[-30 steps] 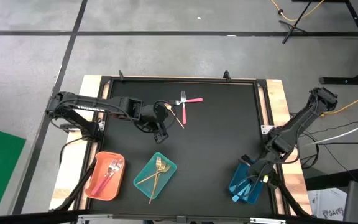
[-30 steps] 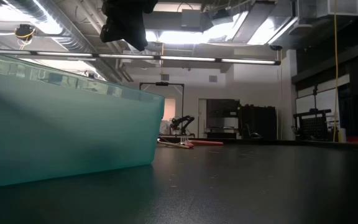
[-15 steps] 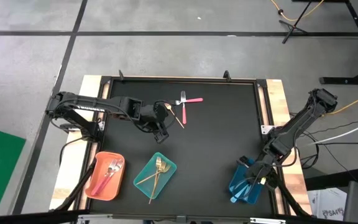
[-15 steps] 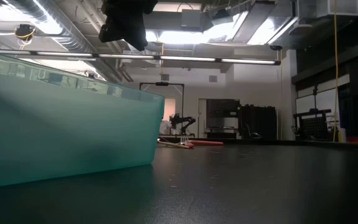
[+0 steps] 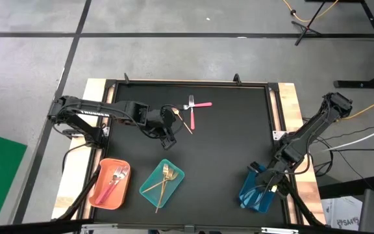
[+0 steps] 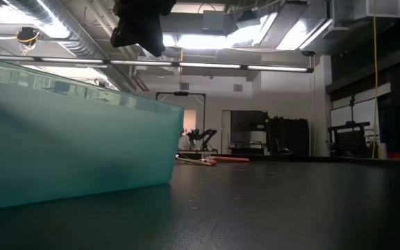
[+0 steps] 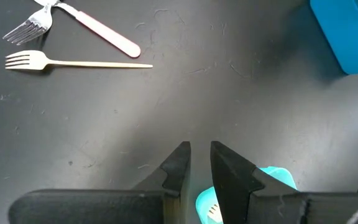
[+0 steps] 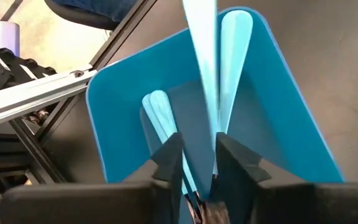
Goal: Sort silverware by color (type)
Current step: Put the blue fork into the blue bin, then put the gold fork into the green bin
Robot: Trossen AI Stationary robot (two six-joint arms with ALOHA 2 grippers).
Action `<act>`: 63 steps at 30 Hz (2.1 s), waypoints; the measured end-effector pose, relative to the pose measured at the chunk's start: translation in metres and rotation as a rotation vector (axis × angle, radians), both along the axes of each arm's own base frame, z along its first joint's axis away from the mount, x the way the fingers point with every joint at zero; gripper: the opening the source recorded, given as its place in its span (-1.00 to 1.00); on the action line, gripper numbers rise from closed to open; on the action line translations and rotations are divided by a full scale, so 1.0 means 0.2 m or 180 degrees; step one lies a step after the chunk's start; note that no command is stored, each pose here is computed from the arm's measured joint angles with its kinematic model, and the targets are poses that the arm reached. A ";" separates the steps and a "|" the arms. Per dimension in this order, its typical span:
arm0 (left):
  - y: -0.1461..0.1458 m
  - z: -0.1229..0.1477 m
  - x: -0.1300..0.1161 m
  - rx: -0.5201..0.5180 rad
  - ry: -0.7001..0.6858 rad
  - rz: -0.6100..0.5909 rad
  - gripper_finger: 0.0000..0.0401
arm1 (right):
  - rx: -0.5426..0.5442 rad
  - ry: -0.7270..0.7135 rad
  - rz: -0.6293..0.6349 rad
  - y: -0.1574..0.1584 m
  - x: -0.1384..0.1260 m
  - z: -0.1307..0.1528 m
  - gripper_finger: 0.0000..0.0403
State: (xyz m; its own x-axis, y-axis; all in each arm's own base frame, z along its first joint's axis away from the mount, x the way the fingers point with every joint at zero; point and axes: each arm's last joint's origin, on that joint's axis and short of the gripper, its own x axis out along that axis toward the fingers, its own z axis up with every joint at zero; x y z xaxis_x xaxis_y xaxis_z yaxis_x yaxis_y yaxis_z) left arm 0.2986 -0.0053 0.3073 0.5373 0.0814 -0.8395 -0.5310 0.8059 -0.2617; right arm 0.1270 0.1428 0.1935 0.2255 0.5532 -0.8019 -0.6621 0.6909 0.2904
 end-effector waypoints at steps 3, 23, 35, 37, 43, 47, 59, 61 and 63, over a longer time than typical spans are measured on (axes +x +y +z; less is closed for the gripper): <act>0.00 0.00 0.00 0.0000 0.0000 0.0001 -0.72 | -0.0015 0.0017 0.0002 0.00 0.00 0.00 -0.49; 0.03 0.01 0.00 0.0330 -0.0051 0.0238 -0.72 | -0.0081 -0.0088 -0.0040 0.01 0.01 0.08 -0.62; 0.14 0.03 0.07 0.0406 -0.0485 0.0533 -0.72 | -0.0961 -0.0794 -0.0318 -0.05 0.08 0.30 -0.62; 0.16 0.03 0.07 0.0467 -0.0476 0.0619 -0.72 | -0.1028 -0.0890 -0.0411 -0.07 0.11 0.32 -0.62; 0.25 0.00 0.09 0.0324 -0.0490 0.1078 -0.72 | -0.1198 -0.0973 -0.0655 -0.18 0.19 0.34 -0.62; 0.30 -0.03 0.10 0.0159 -0.0477 0.1447 -0.72 | -0.1284 -0.0994 -0.0810 -0.25 0.24 0.35 -0.62; 0.52 -0.26 0.18 -0.0043 -0.0075 0.1995 -0.72 | -0.1379 -0.0972 -0.1324 -0.41 0.32 0.35 -0.62; 0.55 -0.32 0.20 -0.0092 0.0028 0.2059 -0.72 | -0.1376 -0.0979 -0.1386 -0.43 0.33 0.35 -0.62; 0.58 -0.38 0.22 -0.0143 0.0085 0.2084 -0.72 | -0.1376 -0.0991 -0.1438 -0.44 0.34 0.36 -0.62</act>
State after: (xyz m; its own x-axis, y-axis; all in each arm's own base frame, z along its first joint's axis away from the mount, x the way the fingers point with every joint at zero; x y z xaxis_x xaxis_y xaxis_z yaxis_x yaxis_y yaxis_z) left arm 0.3424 0.1113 0.2319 0.3674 0.3490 -0.8621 -0.9149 0.3024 -0.2675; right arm 0.1942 0.0543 0.2645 0.6135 -0.0031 -0.7897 -0.2906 0.9289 -0.2294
